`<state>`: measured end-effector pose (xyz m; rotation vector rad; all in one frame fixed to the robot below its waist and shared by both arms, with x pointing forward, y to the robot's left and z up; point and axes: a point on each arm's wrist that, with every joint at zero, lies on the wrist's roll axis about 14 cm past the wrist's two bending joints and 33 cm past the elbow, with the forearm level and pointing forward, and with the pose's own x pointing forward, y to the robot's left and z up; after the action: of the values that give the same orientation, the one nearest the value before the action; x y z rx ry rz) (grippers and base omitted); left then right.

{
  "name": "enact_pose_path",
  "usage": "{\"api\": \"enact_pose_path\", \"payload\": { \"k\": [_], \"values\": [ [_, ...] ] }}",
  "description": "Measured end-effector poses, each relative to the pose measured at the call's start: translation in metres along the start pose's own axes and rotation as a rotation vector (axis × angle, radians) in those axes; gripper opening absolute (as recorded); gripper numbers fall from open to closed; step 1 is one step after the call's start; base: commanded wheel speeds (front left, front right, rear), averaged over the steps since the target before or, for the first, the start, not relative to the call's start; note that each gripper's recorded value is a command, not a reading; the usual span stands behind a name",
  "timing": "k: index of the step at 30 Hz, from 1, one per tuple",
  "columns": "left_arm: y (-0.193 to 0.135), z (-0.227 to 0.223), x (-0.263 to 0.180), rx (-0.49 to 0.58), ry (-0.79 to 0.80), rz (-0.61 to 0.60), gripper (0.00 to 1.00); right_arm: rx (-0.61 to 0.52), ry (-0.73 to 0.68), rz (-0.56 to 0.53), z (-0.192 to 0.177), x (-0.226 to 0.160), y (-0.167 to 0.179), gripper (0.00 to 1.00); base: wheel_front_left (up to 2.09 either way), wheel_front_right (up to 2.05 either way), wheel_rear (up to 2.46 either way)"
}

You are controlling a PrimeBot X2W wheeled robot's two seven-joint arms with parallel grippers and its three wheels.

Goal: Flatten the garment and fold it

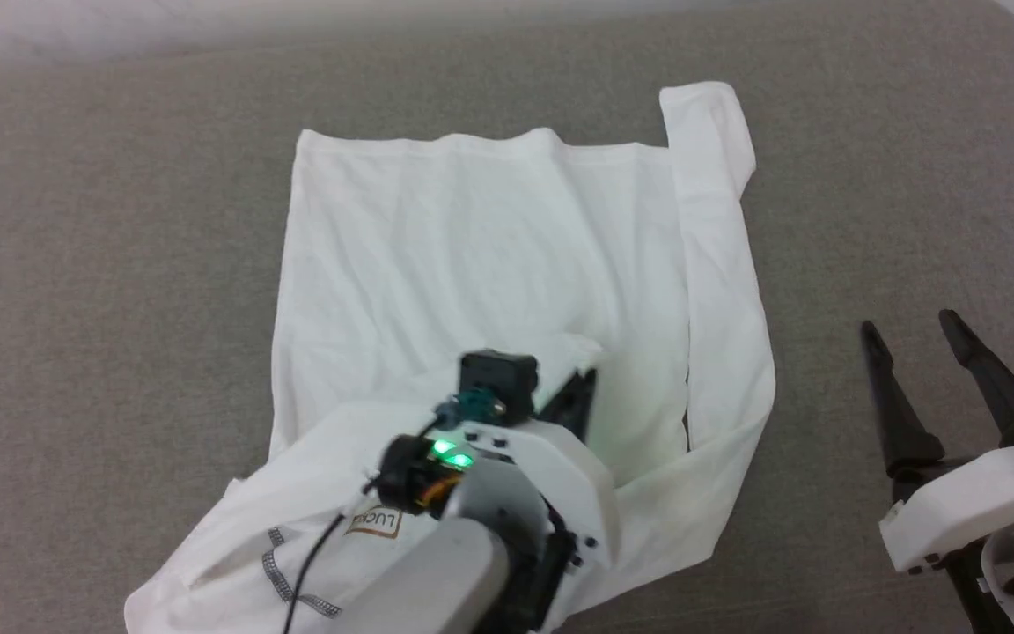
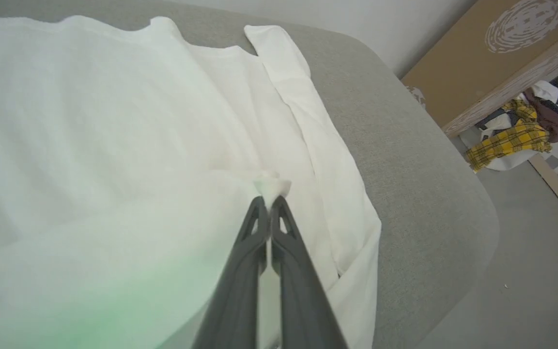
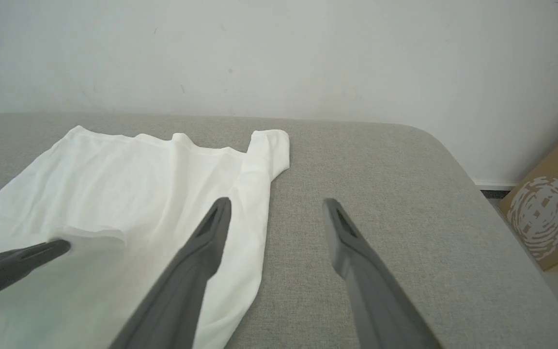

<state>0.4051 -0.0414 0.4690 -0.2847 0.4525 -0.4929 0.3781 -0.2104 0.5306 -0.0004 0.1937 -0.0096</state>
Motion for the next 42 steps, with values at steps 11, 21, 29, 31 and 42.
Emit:
{"api": "enact_pose_path", "payload": {
  "k": [11,21,29,31,42],
  "values": [
    [-0.043,-0.114,-0.012,-0.051,0.342,-0.186,0.0,-0.014,0.05,-0.051,-0.019,0.008,-0.016,1.0,0.0,0.0,0.0],
    [-0.047,-0.11,-0.01,-0.023,0.307,-0.21,1.0,-0.009,0.05,-0.053,-0.02,0.011,-0.016,1.0,0.0,0.0,0.0],
    [-0.044,-0.024,-0.018,0.078,0.004,-0.211,1.0,0.002,0.017,-0.036,-0.01,0.005,-0.011,1.0,0.0,0.0,0.0],
    [-0.035,-0.002,-0.024,0.097,-0.073,-0.179,1.0,0.005,0.008,-0.033,-0.007,0.003,-0.01,1.0,0.0,0.0,0.0],
    [0.075,0.108,-0.076,0.235,-0.469,0.2,1.0,0.028,0.02,-0.009,-0.012,0.004,-0.006,1.0,0.0,0.0,0.0]
  ]
}}
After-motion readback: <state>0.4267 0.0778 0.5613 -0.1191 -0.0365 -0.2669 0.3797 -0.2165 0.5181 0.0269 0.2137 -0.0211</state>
